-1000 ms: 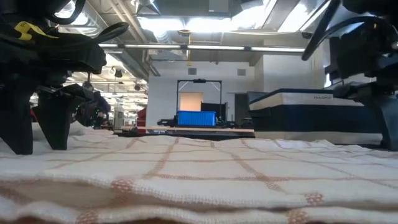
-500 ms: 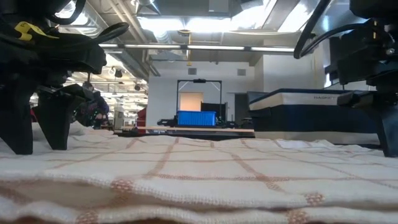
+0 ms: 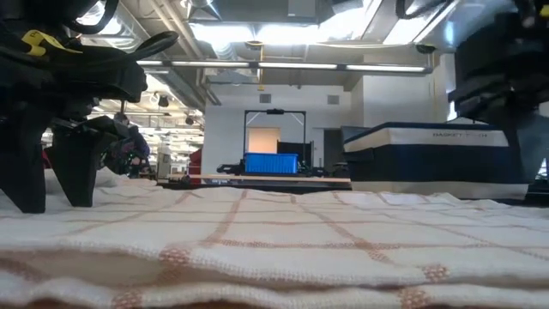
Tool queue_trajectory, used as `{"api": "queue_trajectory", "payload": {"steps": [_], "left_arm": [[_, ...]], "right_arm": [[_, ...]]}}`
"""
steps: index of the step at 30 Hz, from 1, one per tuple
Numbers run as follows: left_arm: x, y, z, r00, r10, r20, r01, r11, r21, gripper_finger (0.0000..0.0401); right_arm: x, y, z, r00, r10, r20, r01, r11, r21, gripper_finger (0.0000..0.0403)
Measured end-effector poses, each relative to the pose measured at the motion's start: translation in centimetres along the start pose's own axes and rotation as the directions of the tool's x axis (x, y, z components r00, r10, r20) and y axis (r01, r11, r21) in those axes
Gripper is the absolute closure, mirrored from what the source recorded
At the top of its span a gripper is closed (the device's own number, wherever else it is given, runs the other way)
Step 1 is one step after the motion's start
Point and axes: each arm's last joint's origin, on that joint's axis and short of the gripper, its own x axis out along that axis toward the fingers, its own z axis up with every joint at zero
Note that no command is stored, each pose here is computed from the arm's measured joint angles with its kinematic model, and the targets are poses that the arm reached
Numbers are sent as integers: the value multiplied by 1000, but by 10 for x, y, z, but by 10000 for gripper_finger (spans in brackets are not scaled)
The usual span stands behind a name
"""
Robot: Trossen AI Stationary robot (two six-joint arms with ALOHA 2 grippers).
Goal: Fold towel
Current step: Fold the white squared towel
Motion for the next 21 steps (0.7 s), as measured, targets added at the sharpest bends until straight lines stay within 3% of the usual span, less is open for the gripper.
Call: {"api": "queue_trajectory", "payload": {"steps": [6, 11, 21], "left_arm": [[0, 0, 0, 1000, 0, 0, 0, 1000, -1, 164], [0, 0, 0, 1000, 0, 0, 0, 1000, -5, 164], [0, 0, 0, 1000, -1, 0, 1, 1000, -1, 164]], "right_arm": [[1, -5, -1, 997, -72, 18, 72, 997, 6, 182], [10, -11, -9, 997, -65, -31, 65, 998, 5, 141], [34, -20, -28, 998, -66, 10, 66, 998, -4, 161]]}}
